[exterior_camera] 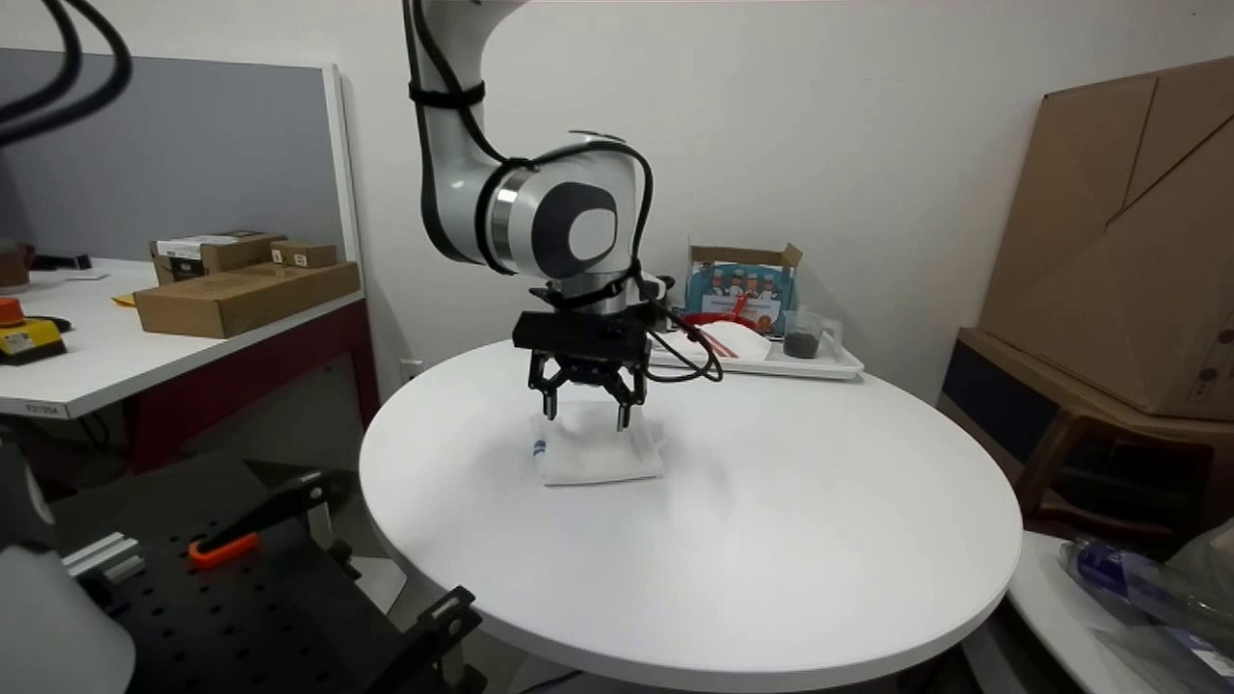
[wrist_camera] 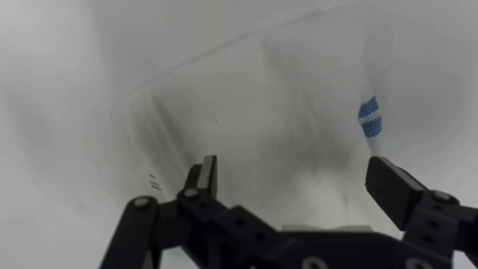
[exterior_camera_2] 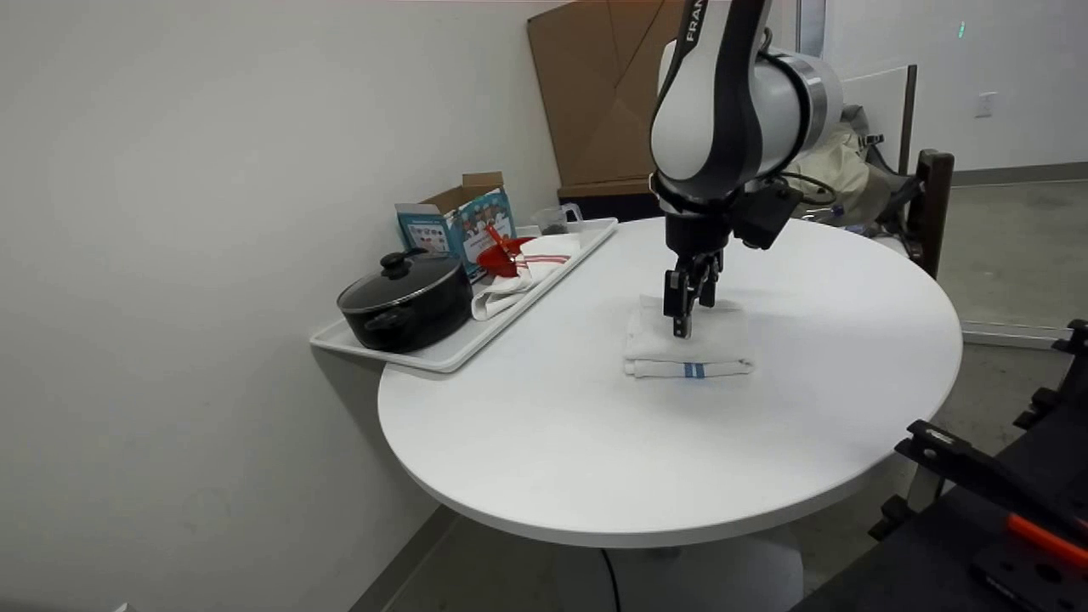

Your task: Wipe the table with the cloth

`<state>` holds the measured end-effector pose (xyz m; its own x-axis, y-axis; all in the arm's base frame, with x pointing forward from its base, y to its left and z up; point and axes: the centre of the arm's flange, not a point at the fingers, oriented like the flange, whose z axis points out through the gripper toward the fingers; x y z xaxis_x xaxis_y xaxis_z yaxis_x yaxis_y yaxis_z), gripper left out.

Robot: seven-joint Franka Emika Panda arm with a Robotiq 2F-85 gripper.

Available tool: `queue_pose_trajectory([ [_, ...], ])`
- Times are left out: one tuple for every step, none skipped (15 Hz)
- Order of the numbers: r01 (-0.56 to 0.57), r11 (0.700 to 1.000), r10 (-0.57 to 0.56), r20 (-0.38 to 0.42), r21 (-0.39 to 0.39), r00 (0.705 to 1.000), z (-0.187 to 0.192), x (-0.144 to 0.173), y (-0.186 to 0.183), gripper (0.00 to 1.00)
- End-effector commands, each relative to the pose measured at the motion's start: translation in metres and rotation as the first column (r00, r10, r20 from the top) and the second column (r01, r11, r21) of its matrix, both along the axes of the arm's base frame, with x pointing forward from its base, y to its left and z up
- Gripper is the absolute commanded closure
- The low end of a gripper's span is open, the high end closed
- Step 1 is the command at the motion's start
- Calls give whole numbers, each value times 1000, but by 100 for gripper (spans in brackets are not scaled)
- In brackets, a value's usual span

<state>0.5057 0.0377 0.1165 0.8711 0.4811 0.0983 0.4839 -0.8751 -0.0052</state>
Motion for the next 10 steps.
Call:
queue_pose_trajectory([
  [20, 999, -20, 5, 32, 1000, -22, 26, -8, 0],
  [26, 999, -26, 5, 36, 1000, -26, 30, -8, 0],
  [30, 999, -30, 5, 37, 1000, -30, 34, -8, 0],
  [31, 999, -32, 5, 41, 999, -35, 37, -6, 0],
  [30, 999, -30, 5, 40, 1000, -39, 40, -3, 0],
  [28, 999, -28, 4, 42, 1000, -42, 41, 1, 0],
  [23, 999, -23, -1, 44, 1000, -47, 42, 5, 0],
  [18, 999, -18, -4, 44, 1000, -50, 42, 9, 17],
  [12, 999, -11, -6, 43, 1000, -52, 42, 13, 26],
  [6, 999, -5, -6, 40, 1000, -53, 41, 16, 34],
])
